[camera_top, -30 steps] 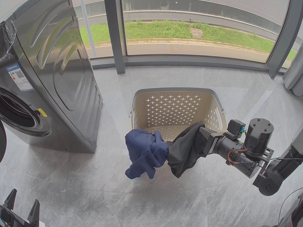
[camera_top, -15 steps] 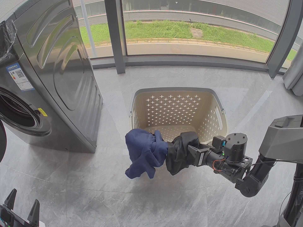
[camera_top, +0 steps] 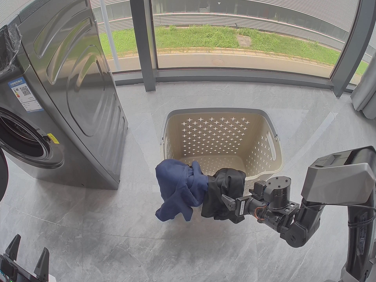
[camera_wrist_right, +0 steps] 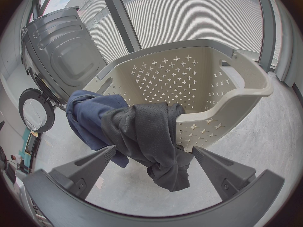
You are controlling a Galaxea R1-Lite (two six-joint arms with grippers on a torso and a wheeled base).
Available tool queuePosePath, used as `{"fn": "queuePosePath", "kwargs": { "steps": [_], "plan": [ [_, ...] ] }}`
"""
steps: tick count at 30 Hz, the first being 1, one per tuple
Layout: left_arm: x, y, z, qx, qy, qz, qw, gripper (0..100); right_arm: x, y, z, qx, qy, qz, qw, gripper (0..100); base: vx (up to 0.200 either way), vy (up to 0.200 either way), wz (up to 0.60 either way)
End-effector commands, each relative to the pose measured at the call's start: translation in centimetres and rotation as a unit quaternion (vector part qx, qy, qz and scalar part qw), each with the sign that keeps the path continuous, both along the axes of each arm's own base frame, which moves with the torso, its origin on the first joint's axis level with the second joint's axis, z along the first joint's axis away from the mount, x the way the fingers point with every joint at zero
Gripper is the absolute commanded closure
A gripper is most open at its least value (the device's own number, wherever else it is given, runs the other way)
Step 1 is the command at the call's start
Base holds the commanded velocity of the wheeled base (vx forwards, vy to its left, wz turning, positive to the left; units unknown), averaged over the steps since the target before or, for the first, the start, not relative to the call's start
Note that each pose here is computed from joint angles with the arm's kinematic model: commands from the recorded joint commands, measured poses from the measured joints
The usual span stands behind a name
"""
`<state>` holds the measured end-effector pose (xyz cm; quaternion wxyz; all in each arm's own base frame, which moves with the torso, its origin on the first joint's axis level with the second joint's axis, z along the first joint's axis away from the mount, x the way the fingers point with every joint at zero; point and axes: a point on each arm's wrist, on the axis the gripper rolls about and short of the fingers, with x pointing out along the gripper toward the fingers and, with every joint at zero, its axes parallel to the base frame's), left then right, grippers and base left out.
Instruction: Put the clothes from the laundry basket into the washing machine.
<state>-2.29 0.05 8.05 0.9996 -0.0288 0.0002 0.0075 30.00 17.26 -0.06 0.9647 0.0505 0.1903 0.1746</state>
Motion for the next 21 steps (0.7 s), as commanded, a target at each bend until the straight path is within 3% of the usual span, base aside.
{"fn": "queuePosePath", "kwargs": {
  "steps": [1, 9, 21],
  "plan": [
    [0.0, 0.0, -0.5, 0.0, 0.002, 0.0, 1.0, 0, 1.0, 0.6, -1.7, -0.004, 0.006, 0.001, 1.0, 0, 0.0, 0.0, 0.0],
    [0.0, 0.0, -0.5, 0.0, 0.001, 0.0, 1.0, 0, 2.1, 1.9, -1.7, 0.009, -0.021, 0.008, 0.9997, 0, 0.0, 0.0, 0.0],
    [0.0, 0.0, -0.5, 0.0, 0.002, 0.0, 1.0, 0, 3.7, 2.2, -2.6, 0.015, -0.031, 0.001, 0.9994, 0, 0.0, 0.0, 0.0]
  ]
}}
